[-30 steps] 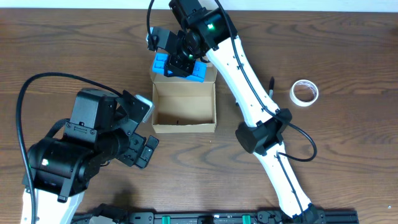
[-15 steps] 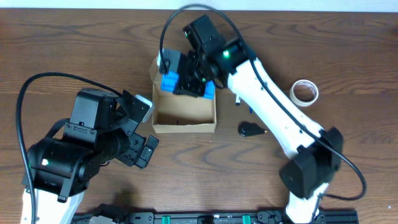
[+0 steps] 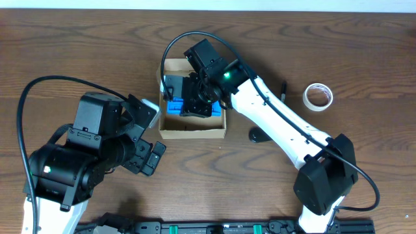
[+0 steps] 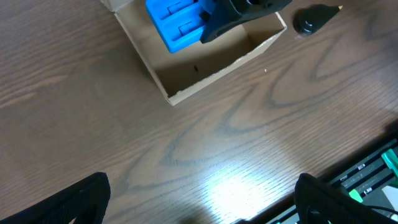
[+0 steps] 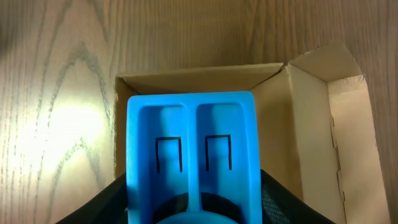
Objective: Pack container
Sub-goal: 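Carry the blue duster leftward and lower it into the box, then press the duster flat inside the box and open the right gripper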
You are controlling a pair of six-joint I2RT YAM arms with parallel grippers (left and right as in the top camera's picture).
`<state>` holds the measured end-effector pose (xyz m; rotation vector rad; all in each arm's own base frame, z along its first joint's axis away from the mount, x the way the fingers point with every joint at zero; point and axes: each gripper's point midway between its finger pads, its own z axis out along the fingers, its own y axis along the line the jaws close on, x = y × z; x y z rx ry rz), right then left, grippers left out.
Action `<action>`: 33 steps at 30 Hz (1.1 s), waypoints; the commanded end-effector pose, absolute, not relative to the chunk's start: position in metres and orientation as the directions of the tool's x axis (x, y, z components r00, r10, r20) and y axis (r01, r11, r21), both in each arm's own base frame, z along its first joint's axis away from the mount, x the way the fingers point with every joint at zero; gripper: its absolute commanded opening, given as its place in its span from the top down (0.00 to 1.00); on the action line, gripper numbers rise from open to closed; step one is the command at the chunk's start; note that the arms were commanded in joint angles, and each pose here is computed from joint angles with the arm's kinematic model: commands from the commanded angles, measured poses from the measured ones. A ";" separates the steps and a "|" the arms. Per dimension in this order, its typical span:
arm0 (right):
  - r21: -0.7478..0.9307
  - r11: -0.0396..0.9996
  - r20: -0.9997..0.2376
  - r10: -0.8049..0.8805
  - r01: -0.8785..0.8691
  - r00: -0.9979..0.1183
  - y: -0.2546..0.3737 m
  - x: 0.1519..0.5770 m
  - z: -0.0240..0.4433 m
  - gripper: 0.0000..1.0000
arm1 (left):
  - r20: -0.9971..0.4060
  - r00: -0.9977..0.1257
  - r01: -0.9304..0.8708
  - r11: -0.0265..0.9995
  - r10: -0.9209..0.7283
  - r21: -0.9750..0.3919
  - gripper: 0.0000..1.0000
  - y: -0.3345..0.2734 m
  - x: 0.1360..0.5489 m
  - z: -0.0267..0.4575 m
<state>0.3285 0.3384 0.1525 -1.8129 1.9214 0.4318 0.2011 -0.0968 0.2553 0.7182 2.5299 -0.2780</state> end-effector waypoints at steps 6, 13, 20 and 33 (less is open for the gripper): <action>-0.080 0.026 -0.514 -0.858 -0.996 0.019 0.348 0.330 0.123 0.75 | -0.522 -0.727 0.551 0.832 0.446 -0.056 0.05 -0.098 0.201 0.261; -0.048 0.014 -0.514 -0.858 -0.999 0.012 0.353 0.329 0.106 0.75 | -0.522 -0.727 0.551 0.832 0.446 -0.056 0.05 -0.098 0.201 0.261; -0.035 0.000 -0.505 -0.863 -0.999 0.018 0.361 0.328 0.088 0.75 | -0.522 -0.727 0.552 0.832 0.447 -0.055 0.05 -0.098 0.201 0.261; 0.005 -0.005 -0.479 -0.878 -1.000 0.002 0.361 0.324 0.067 0.73 | -0.522 -0.727 0.551 0.832 0.447 -0.056 0.05 -0.098 0.201 0.261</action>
